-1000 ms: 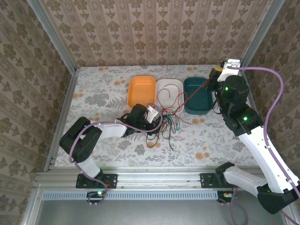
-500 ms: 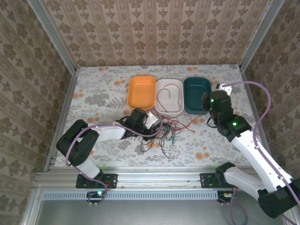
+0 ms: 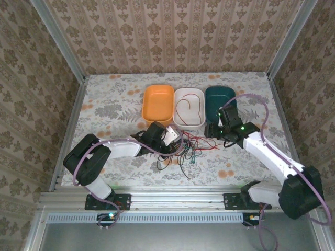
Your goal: Untangle the cables
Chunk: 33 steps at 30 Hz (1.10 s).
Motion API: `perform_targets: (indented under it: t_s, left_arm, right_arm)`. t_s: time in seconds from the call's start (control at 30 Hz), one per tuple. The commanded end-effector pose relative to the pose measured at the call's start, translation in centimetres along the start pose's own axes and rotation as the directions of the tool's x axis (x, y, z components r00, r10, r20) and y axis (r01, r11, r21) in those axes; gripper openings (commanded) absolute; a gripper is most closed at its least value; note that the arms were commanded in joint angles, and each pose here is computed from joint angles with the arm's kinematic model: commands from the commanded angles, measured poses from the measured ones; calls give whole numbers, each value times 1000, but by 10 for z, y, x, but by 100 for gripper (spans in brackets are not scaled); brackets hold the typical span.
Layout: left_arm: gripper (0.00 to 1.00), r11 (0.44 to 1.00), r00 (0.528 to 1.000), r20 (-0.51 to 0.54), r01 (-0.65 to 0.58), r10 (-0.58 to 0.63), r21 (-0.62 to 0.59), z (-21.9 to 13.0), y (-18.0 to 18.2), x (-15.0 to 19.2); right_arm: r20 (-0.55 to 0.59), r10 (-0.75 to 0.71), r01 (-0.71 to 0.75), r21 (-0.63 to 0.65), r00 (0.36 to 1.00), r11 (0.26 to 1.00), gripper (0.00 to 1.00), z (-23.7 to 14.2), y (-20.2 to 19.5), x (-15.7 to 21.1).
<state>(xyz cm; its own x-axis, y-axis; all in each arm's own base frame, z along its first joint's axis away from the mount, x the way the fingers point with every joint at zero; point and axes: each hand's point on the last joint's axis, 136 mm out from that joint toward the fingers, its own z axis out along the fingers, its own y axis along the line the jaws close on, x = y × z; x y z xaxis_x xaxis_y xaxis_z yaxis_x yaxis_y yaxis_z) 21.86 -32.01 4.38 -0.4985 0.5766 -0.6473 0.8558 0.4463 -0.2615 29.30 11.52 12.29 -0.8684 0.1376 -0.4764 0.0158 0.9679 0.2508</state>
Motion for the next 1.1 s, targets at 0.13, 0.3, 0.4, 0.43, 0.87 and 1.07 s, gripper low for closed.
perform_targets:
  t_s: [0.13,0.3,0.4,0.43,0.87,1.07]
  left_arm:
    - [0,999,999,18,-50,50,-16,-1,-2,-8]
    - [0,998,998,17,-55,55,-16,-2,-2,-8]
    - [0,998,998,17,-58,58,-19,-2,-2,-7]
    - [0,998,998,15,-57,58,-23,-2,-1,-6]
    - [0,998,999,-39,-35,33,-46,1,4,9]
    - [0,999,997,-76,-28,25,-38,4,4,20]
  right_arm:
    - [-260,-62,69,18,964,997,66,33,-6,42]
    - [-305,-58,85,78,950,993,63,56,-18,51]
    - [-318,-53,93,112,947,989,60,65,-26,55]
    - [-325,-48,91,118,945,989,57,68,-27,56]
    - [26,26,-32,272,999,962,0,8,-49,-1]
    - [389,49,-181,310,920,933,0,-73,-66,-55]
